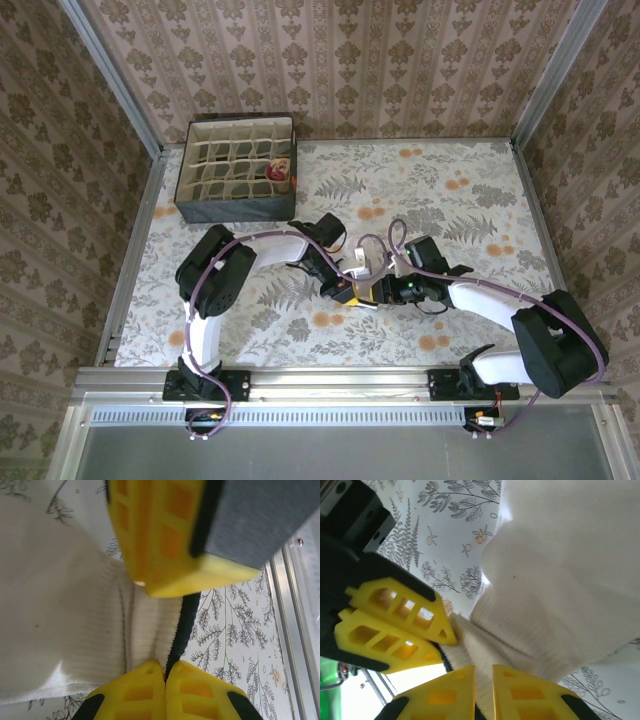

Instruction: Roll the socks

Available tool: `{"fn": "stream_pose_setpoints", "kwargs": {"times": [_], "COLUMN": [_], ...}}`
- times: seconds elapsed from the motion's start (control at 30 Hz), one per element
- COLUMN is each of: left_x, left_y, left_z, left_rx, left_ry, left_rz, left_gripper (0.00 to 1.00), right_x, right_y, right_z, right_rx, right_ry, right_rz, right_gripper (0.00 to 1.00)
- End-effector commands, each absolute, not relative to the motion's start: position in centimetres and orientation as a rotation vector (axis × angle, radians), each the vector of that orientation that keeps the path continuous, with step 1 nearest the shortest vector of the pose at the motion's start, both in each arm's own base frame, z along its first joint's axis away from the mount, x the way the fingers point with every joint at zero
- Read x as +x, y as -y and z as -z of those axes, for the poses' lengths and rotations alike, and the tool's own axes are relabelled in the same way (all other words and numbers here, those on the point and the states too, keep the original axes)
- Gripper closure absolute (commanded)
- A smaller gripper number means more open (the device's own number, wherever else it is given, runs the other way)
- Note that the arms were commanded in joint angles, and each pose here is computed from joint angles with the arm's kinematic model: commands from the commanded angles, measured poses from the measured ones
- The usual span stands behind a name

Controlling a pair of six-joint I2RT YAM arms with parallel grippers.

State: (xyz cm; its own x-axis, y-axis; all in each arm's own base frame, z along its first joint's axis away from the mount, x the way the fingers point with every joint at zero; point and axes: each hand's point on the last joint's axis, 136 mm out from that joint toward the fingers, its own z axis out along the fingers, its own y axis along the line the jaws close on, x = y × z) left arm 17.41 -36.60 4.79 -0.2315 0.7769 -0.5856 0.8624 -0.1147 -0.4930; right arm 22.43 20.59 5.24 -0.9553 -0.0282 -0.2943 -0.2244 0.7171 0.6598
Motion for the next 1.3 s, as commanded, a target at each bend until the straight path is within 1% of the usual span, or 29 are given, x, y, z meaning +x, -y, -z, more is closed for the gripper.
{"fn": "stream_pose_setpoints", "kwargs": {"times": [0.0, 0.17, 0.33, 0.5, 0.63, 0.77, 0.97, 1.13, 1.27], "left_x": [17.3, 17.9, 19.2, 20.3, 20.6, 20.7, 21.2, 21.4, 21.9], "left_y": [37.0, 37.1, 37.1, 37.0, 36.9, 36.9, 36.8, 36.8, 36.5], "left_z": [-4.9, -4.7, -4.6, -3.9, -3.3, -2.9, -1.9, -1.8, -2.1], "left_rx": [1.785, 1.719, 1.597, 1.51, 1.467, 1.424, 1.338, 1.315, 1.267], "left_ry": [-2.119, -2.172, -2.223, -2.288, -2.328, -2.363, -2.45, -2.46, -2.446], "left_rz": [1.391, 1.42, 1.455, 1.459, 1.463, 1.474, 1.473, 1.47, 1.499], "left_gripper": [1.0, 1.0, 1.0, 1.0, 1.0, 1.0, 1.0, 1.0, 1.0], "right_x": [22.1, 21.6, 21.1, 21.0, 21.1, 21.4, 21.5, 21.4, 21.6], "right_y": [-21.7, -21.8, -21.7, -21.3, -20.7, -20.0, -20.6, -20.6, -19.9], "right_z": [-5.7, -5.0, -3.7, -2.7, -2.0, -1.7, -2.1, -1.5, -0.9], "right_rx": [-0.252, -0.27, -0.264, -0.272, -0.262, -0.262, -0.306, -0.354, -0.374], "right_ry": [-2.619, -2.656, -2.721, -2.782, -2.837, -2.865, -2.839, -2.878, -2.91], "right_rz": [-1.177, -1.193, -1.174, -1.081, -0.981, -0.865, -0.852, -0.761, -0.638], "right_gripper": [0.76, 0.64, 0.62, 0.63, 0.65, 0.65, 0.63, 0.71, 0.72]}}
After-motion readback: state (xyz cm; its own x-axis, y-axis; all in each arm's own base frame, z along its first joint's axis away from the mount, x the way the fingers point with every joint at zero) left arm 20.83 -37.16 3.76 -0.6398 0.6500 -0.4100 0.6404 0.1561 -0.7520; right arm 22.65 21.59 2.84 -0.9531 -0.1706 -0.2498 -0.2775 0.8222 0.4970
